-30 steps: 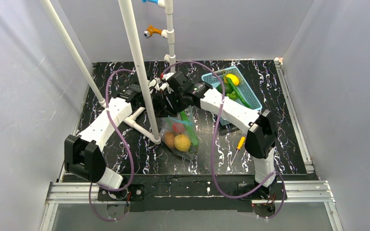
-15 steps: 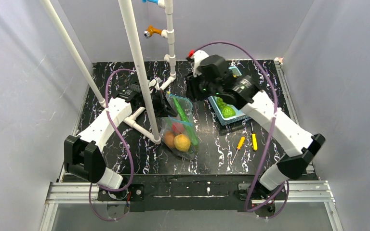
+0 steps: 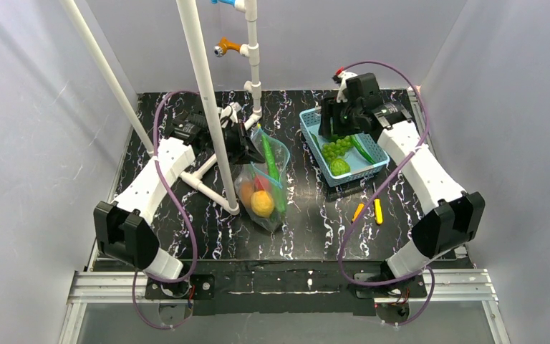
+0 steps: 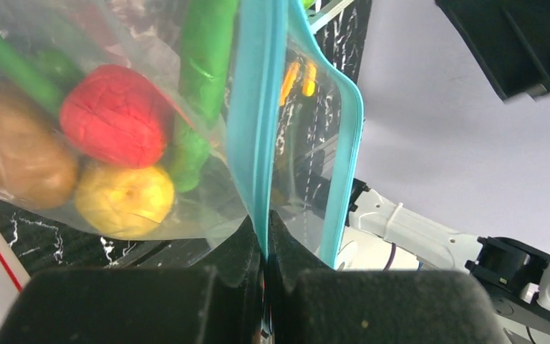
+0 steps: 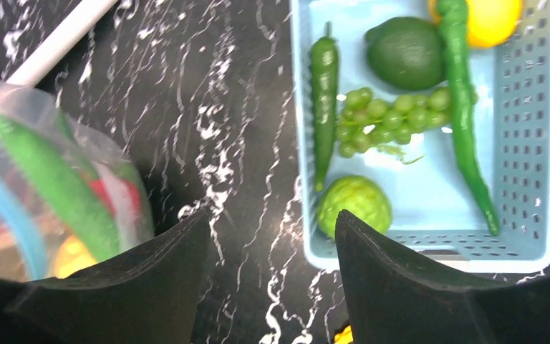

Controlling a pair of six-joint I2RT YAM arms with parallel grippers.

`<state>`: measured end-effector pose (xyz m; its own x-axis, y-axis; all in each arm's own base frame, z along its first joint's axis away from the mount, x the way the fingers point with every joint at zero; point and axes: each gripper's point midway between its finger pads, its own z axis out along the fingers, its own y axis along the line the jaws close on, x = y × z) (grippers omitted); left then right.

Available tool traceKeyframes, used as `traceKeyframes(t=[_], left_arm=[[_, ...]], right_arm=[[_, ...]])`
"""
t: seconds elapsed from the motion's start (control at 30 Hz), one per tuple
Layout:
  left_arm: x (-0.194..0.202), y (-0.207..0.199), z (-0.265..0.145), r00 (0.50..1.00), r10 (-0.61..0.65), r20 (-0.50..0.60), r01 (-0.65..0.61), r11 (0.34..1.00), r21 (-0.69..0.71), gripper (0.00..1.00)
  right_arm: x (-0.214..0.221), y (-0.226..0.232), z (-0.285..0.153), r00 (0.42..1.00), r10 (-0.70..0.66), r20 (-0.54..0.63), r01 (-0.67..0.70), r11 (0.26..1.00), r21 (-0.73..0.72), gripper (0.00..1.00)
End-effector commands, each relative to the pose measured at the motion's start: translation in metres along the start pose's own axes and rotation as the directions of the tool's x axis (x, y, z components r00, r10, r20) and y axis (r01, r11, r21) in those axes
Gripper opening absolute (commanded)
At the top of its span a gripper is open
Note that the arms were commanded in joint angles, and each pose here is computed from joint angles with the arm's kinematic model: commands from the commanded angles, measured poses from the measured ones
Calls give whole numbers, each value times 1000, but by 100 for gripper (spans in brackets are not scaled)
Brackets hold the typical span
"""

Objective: Place the food in the zip-top bag and seal the zipper
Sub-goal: Pick up the fake vegetable from the bin.

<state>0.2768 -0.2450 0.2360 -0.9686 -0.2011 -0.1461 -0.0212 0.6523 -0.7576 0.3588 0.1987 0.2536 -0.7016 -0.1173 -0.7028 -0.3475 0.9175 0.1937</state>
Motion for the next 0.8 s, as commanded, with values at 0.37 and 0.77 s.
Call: traceKeyframes(t=[0.37,0.77], left_arm=[[-9,-7,5,999,32,-42,-32,999,-3,0],[-5,-1,6,998,31,-57,-32,999,-24,0]], right_arm=[[-51,-116,56,992,77,95,-90,986,138,59],[-34,-167,94,997,74,-7,-73,991,114,55]])
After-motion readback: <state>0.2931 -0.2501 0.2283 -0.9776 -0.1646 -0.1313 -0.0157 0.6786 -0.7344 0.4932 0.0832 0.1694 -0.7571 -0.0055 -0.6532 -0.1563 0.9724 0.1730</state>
